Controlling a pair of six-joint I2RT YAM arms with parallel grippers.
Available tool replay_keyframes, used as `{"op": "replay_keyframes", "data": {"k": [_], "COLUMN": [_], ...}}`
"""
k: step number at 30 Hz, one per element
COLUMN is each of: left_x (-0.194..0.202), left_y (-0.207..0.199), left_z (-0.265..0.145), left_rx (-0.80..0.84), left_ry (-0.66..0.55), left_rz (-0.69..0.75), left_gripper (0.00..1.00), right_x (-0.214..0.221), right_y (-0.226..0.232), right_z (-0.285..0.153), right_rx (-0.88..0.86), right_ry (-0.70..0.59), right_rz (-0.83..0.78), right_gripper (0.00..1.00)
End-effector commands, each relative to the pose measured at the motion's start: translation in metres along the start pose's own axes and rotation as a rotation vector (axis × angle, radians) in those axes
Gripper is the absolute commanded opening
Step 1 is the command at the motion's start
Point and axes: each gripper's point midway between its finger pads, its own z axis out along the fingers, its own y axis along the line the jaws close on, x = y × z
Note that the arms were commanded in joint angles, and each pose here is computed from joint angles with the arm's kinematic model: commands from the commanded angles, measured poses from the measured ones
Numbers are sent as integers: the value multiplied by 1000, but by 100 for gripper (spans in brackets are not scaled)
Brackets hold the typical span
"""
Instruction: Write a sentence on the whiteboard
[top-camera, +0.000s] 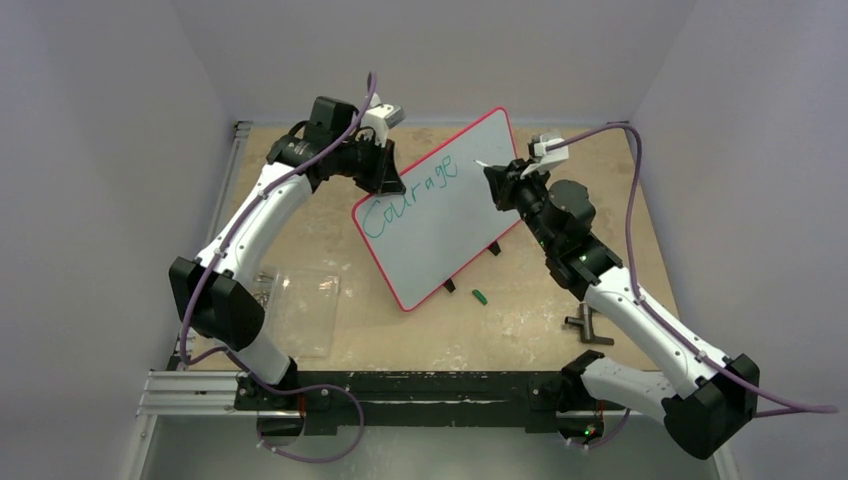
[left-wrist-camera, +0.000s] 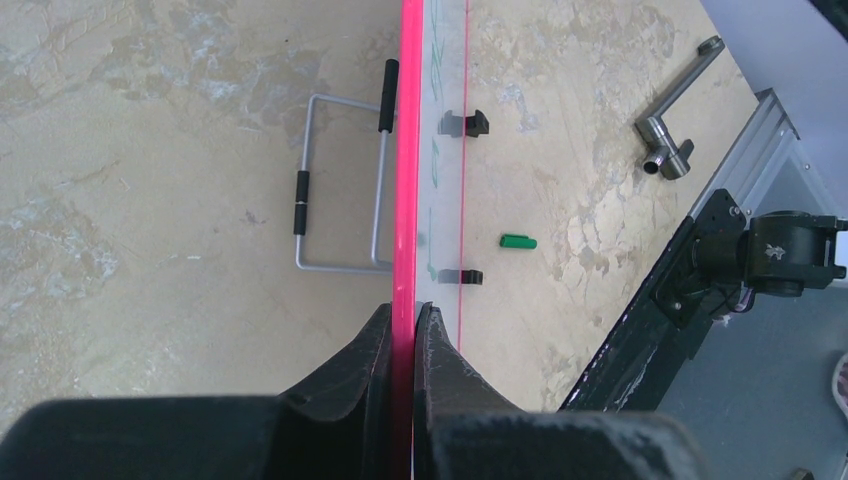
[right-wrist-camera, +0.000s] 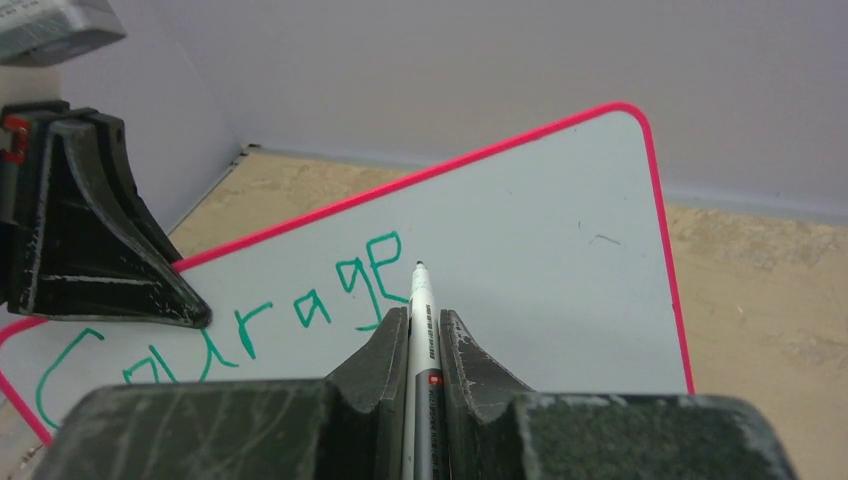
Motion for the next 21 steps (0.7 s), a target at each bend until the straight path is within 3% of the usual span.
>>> {"op": "replay_keyframes", "data": {"k": [1, 11, 21], "left_x": [2, 3, 5], "left_y": [35, 29, 27], "left_z": [-15, -12, -7], "left_rx": [-194, -182, -166], "left_ry": [-2, 3, 18], "left_rz": [101, 109, 91], "left_gripper": [0, 0, 0], "right_x": [-4, 8, -2], "right_y": [0, -22, -25], "right_z": [-8, 2, 36], "right_rx": [-2, 101, 60], "right_ry": [-22, -10, -42], "right_rz": [18, -50, -45], "right_gripper": [0, 0, 0]}}
